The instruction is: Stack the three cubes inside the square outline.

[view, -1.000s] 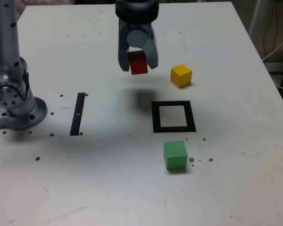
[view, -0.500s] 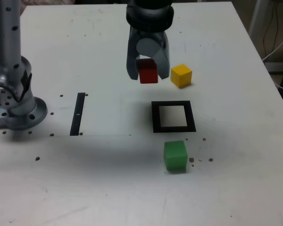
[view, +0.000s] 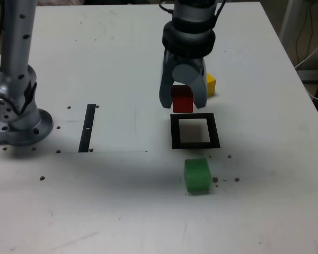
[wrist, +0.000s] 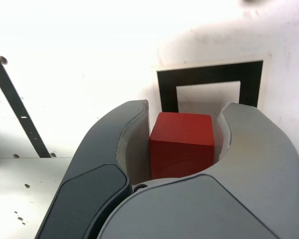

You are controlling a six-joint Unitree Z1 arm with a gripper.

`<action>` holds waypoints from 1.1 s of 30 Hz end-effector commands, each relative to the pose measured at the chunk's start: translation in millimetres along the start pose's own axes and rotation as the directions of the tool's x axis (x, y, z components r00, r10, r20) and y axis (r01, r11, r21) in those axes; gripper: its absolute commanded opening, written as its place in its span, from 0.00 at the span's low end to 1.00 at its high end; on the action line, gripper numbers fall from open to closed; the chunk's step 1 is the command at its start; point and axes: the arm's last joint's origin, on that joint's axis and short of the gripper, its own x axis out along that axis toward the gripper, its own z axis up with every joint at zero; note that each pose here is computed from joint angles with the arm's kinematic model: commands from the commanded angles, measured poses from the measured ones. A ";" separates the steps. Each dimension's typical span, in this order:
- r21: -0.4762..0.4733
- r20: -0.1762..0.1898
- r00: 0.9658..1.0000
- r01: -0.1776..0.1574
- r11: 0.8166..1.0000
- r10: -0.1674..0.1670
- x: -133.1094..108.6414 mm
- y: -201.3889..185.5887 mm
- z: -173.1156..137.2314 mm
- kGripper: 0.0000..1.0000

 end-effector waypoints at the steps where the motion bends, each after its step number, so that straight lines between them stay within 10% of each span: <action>1: 0.007 -0.017 1.000 0.000 1.000 0.000 2.0 -3.1 4.1 0.30; 33: 0.066 -0.071 0.997 0.027 0.997 -0.022 31.3 -10.9 36.9 0.36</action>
